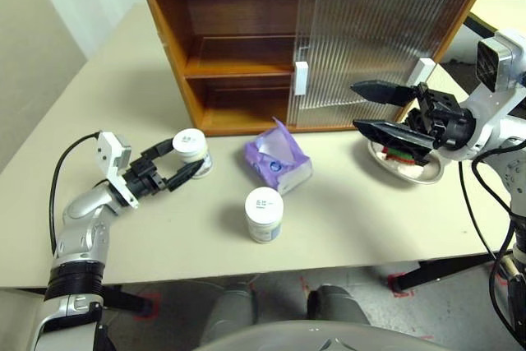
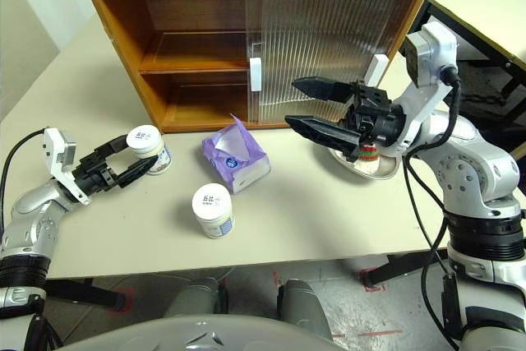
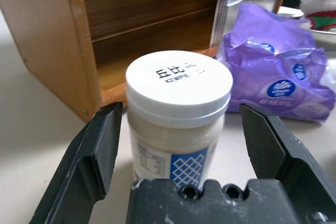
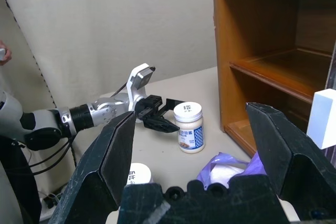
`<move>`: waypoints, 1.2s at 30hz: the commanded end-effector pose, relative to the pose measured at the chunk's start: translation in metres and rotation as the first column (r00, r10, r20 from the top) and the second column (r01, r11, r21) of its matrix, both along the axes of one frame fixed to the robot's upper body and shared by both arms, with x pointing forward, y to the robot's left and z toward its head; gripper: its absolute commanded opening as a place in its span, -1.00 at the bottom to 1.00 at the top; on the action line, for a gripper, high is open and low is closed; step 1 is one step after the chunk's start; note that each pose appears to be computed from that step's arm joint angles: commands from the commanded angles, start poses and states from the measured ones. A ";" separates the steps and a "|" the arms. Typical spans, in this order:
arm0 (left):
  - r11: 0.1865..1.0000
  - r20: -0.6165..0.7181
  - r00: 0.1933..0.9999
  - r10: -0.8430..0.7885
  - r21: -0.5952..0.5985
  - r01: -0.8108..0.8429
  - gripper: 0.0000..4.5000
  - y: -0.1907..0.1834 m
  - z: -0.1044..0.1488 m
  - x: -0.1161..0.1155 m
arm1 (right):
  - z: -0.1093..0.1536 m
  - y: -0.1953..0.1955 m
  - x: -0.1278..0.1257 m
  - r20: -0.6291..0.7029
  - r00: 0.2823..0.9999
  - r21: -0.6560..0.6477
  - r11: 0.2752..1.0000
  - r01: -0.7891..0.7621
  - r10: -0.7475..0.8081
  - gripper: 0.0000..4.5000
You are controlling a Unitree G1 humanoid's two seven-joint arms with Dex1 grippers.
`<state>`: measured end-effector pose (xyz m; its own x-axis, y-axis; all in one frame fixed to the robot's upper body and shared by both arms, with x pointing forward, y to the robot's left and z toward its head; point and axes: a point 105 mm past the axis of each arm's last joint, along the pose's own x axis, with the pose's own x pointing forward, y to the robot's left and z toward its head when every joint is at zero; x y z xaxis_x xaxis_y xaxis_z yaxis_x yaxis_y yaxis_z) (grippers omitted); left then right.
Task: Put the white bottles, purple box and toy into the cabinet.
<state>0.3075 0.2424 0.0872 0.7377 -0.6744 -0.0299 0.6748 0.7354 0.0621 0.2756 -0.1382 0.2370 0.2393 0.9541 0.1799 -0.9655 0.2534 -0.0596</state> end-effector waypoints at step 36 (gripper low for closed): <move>0.999 -0.059 0.998 0.037 0.020 -0.036 0.58 0.004 -0.027 0.001 | 0.007 -0.002 -0.002 0.026 1.000 0.001 1.000 0.014 -0.014 1.00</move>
